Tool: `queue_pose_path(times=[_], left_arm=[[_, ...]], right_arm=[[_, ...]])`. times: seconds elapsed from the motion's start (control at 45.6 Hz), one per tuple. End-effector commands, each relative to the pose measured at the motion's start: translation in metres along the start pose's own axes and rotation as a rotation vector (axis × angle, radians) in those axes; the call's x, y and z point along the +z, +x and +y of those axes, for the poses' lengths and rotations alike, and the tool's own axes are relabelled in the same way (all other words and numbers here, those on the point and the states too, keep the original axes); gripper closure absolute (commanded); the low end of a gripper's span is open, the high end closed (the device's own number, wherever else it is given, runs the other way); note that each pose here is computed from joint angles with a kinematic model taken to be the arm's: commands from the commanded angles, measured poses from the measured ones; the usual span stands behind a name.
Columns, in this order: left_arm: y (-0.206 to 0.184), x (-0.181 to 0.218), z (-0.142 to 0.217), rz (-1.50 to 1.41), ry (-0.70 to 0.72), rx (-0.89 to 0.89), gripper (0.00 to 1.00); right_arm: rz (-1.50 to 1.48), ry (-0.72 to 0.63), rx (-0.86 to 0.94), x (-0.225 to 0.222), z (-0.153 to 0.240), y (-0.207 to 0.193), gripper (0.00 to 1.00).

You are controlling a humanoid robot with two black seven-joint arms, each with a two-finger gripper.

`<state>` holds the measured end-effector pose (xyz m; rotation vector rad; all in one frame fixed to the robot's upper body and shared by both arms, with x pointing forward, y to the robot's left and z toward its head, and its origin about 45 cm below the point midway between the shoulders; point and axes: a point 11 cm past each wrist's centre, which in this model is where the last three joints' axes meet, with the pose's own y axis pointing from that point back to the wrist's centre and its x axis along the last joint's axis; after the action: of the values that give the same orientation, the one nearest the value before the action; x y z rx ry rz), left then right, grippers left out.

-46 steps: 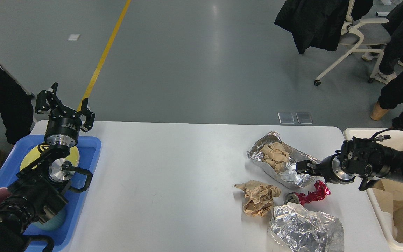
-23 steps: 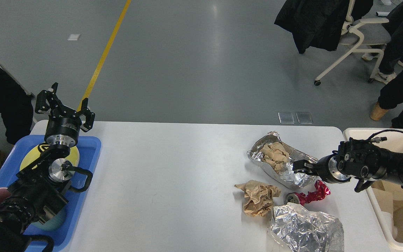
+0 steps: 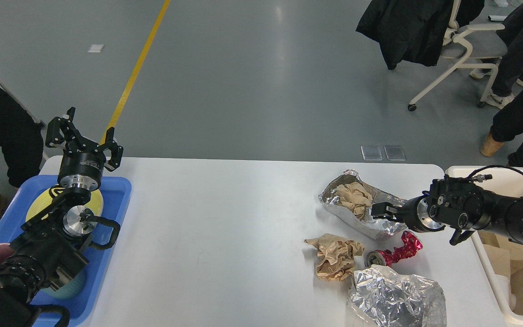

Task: Tidy desktop
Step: 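Grasp the foil tray rim and drag it toward the bin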

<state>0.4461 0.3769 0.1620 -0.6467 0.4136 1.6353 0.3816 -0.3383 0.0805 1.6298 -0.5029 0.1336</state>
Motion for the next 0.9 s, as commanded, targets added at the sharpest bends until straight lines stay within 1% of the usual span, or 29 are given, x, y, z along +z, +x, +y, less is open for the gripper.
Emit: queue_pose_path(times=[0.0,0.066,0.153,0.263,0.307,0.394,0.46,0.745,0.876], left_arm=[[0.0,0.0,0.0,0.0,0.0,0.0,0.04],[0.0,0.0,0.0,0.0,0.0,0.0,0.04],[0.0,0.0,0.0,0.0,0.0,0.0,0.04],[0.0,0.0,0.0,0.0,0.0,0.0,0.04],[0.0,0.0,0.0,0.0,0.0,0.0,0.04],[0.0,0.0,0.0,0.0,0.0,0.0,0.04],[0.0,0.0,0.0,0.0,0.0,0.0,0.04],[0.0,0.0,0.0,0.0,0.0,0.0,0.04],[0.0,0.0,0.0,0.0,0.0,0.0,0.04]], right_arm=[[0.0,-0.002,0.003,0.0007,0.0002,0.0013,0.0],[0.003,-0.002,0.006,0.0002,0.0001,0.0017,0.0],[0.002,-0.003,0.003,0.001,0.0003,0.0016,0.05],[0.004,-0.004,-0.001,0.0012,-0.0001,0.0002,0.17],[0.009,-0.005,-0.001,0.0014,-0.0001,0.0002,0.24],[0.012,-0.005,-0.011,0.0011,-0.0003,-0.0015,0.46],[0.014,-0.007,-0.02,0.0016,-0.0003,-0.0034,0.6],[0.014,-0.002,-0.059,-0.0008,0.0006,-0.0074,1.0],[0.015,0.001,-0.072,-0.0028,0.0015,-0.0069,1.0]])
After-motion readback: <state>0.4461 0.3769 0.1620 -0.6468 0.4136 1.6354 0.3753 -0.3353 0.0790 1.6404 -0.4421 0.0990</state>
